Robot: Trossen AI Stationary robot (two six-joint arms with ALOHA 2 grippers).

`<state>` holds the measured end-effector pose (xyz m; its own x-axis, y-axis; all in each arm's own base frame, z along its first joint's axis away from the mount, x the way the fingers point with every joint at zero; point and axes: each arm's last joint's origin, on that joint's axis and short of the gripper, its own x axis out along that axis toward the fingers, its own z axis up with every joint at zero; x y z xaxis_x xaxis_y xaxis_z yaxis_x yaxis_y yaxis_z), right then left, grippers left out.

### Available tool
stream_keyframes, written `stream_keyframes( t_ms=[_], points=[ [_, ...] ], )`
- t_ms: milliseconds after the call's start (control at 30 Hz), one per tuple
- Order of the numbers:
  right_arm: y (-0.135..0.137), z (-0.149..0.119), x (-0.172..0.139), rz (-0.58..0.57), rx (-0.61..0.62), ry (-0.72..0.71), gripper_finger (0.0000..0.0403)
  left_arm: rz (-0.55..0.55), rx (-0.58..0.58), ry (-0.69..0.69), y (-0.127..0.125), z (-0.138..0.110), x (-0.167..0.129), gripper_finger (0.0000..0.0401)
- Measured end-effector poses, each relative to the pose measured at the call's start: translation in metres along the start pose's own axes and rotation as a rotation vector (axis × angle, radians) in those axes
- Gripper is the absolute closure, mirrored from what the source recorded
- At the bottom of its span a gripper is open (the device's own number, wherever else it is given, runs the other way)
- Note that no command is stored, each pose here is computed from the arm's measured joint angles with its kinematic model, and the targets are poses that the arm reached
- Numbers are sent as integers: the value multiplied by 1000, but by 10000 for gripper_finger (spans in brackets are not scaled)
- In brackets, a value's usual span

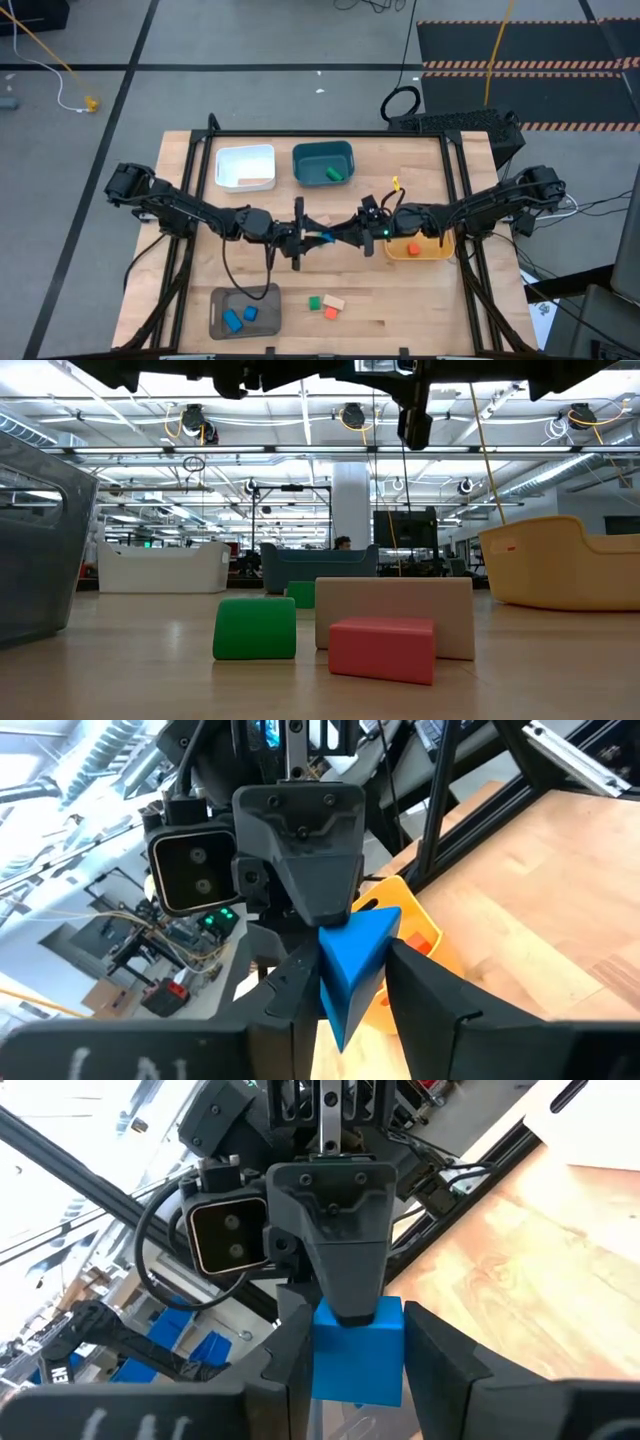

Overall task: Sort & place blocks by color
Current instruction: Put the blue block into the black bin

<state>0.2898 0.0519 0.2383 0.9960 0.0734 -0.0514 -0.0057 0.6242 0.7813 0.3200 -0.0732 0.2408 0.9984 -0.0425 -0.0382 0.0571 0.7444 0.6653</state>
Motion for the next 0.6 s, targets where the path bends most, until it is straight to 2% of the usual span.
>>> stream_keyframes(
  t_ms=[233,600],
  points=[
    [-1,0,0,5,3,14,290,-33,3,-24,-1,0,0,336],
    [-1,0,0,7,8,17,278,-34,-8,-24,-1,0,0,347]
  ],
)
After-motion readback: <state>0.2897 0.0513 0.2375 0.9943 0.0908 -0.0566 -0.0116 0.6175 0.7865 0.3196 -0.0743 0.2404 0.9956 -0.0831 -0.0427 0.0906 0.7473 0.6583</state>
